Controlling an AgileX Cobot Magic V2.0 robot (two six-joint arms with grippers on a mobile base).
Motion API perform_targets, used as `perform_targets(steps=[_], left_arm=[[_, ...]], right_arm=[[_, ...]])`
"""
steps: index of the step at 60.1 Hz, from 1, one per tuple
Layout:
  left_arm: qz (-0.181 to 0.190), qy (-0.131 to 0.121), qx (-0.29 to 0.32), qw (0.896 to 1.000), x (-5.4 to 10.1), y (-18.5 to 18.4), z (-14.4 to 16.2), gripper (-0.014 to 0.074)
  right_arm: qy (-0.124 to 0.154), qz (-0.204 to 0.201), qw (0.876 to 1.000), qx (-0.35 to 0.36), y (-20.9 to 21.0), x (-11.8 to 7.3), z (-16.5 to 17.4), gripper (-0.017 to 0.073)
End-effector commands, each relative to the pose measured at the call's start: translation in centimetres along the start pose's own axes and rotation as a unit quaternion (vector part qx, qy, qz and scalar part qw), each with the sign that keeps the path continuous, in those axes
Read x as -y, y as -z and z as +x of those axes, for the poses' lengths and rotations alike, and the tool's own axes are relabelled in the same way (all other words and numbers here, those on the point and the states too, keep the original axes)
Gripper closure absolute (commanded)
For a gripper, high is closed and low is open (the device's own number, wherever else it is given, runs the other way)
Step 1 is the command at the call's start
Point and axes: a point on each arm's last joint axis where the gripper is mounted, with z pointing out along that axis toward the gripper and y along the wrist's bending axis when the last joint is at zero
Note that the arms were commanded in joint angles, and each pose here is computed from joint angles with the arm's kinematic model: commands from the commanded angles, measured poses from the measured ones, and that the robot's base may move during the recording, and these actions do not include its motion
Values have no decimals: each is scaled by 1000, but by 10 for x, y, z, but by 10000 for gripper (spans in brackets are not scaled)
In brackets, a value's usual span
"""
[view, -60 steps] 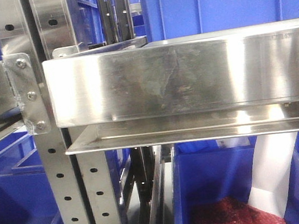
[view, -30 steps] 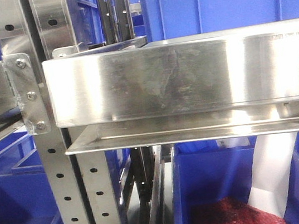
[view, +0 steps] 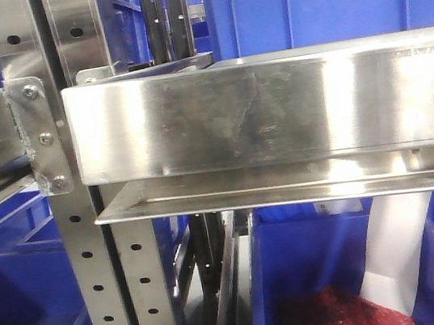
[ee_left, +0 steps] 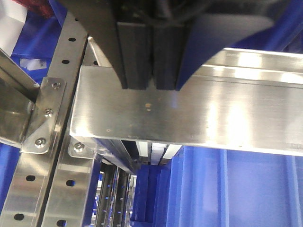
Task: Grab orange capacitor from left shelf to right conveyor
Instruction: 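Turn the base away from the shelf holding the capacitor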
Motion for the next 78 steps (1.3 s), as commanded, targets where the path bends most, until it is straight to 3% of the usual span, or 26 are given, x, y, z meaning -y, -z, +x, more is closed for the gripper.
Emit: perform_targets(steps=[1, 78], left_arm=[[8, 0, 55, 998, 1, 2, -11, 699], [8, 0, 55, 998, 1, 2, -11, 699]], right_arm=[[11, 0, 999, 51, 2, -1, -15, 466], [11, 0, 999, 51, 2, -1, -15, 466]])
